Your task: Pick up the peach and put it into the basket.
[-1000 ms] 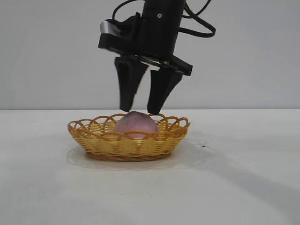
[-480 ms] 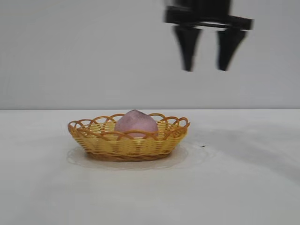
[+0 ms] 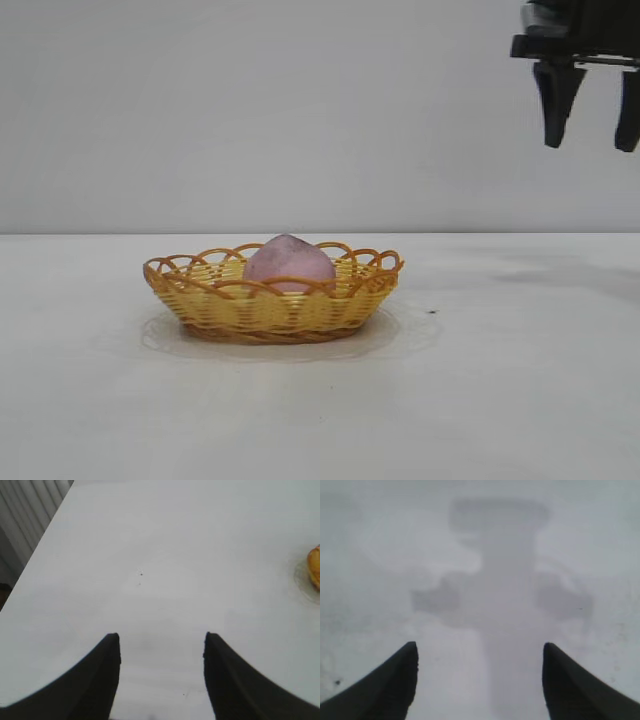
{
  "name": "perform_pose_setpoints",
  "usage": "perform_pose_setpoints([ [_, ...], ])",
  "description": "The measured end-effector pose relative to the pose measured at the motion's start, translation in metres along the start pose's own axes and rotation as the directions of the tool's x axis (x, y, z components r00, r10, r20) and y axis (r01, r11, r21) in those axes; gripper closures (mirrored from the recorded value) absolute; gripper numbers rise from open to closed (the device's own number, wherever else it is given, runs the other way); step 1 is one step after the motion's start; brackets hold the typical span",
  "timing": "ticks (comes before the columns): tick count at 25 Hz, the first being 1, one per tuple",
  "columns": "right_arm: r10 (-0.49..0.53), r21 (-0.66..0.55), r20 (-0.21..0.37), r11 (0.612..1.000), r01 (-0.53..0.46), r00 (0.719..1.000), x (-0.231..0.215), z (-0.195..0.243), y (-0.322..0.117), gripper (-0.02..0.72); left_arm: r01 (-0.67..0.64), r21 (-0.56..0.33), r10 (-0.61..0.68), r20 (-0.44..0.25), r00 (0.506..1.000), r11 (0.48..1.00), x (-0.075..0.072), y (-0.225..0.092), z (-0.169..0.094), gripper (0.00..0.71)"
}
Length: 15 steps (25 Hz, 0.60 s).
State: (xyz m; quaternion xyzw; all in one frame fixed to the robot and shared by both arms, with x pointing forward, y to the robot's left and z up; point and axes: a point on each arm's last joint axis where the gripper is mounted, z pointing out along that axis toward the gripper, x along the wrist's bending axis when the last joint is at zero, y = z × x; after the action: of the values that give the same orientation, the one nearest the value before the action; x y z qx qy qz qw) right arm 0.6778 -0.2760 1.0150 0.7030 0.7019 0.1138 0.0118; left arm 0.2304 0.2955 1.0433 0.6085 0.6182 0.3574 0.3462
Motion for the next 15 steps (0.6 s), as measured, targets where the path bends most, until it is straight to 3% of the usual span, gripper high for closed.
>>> perform_pose_setpoints([
  [7,-0.025,-0.132,0.022,0.991,0.027,0.999,0.008,-0.074,-0.034,0.221,0.000,0.000,0.000,0.000,1.000,1.000,0.000,0.000,0.000,0.342],
  [10,-0.056,-0.198,0.059,0.978,0.067,0.997,0.014,-0.114,-0.080,0.221,0.000,0.000,0.000,0.000,1.000,1.000,0.000,0.000,0.000,0.342],
  [12,-0.092,-0.190,0.099,0.976,0.109,0.991,0.018,-0.122,-0.117,0.221,0.000,0.000,0.000,0.000,1.000,1.000,0.000,0.000,0.000,0.342],
  [15,-0.118,-0.207,0.108,0.969,0.138,0.987,0.019,-0.132,-0.177,0.221,0.000,0.000,0.000,0.000,1.000,1.000,0.000,0.000,0.000,0.342],
])
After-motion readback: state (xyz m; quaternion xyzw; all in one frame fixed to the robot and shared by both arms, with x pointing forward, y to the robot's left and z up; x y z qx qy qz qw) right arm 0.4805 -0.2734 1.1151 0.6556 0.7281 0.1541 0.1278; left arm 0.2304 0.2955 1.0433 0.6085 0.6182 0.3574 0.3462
